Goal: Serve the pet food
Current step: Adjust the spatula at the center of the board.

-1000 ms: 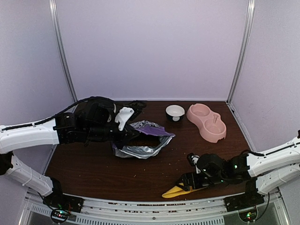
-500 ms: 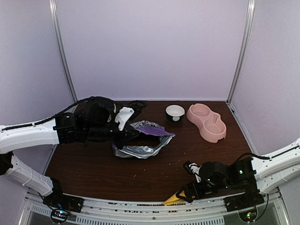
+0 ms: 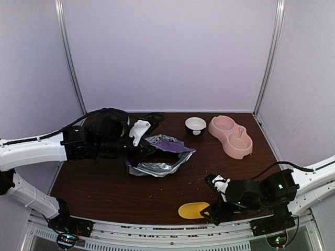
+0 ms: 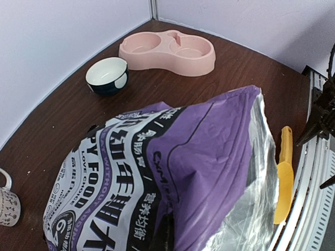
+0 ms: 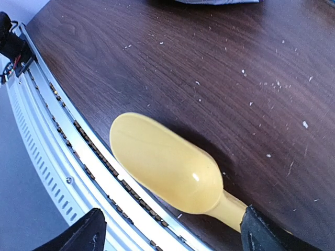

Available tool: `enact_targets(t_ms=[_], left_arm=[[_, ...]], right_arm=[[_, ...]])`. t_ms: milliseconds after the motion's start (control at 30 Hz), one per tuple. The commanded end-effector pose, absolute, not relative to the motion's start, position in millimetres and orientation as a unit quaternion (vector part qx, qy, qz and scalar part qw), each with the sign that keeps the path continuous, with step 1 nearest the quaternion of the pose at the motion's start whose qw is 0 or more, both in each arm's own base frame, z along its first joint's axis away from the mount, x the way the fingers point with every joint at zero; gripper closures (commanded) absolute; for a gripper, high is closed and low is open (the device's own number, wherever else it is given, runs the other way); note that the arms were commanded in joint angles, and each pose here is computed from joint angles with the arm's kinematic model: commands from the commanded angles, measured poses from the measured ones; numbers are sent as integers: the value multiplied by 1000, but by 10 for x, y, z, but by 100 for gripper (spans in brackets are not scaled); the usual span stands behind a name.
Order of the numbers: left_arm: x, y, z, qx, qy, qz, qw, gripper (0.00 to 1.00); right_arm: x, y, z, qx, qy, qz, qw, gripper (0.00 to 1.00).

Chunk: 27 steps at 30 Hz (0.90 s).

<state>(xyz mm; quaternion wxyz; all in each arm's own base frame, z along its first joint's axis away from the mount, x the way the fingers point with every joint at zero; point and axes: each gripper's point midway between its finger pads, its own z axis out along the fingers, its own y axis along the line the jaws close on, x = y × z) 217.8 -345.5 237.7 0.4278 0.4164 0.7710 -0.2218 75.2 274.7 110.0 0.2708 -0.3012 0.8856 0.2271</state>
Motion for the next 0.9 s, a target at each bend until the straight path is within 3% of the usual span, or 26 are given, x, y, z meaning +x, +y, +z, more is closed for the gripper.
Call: enact_targets(t_ms=[0,433,700,867], left_arm=[[2281,-3429,2289,413,779,-197,428,100],[2278,-3448,2264,415,780,-197,425,100],[2279,-3447,2282,414,779,-199,426,100],[2280,-3432,2294,413,779,-197,428,100]], right_arm=[[815,2655,1136,-349,874,143,306,11],[1034,2745,1047,-383,861,17,333,16],[1047,2853,914,-367,874,48,315,23],[1211,2863,894,-306,900,119,288,25]])
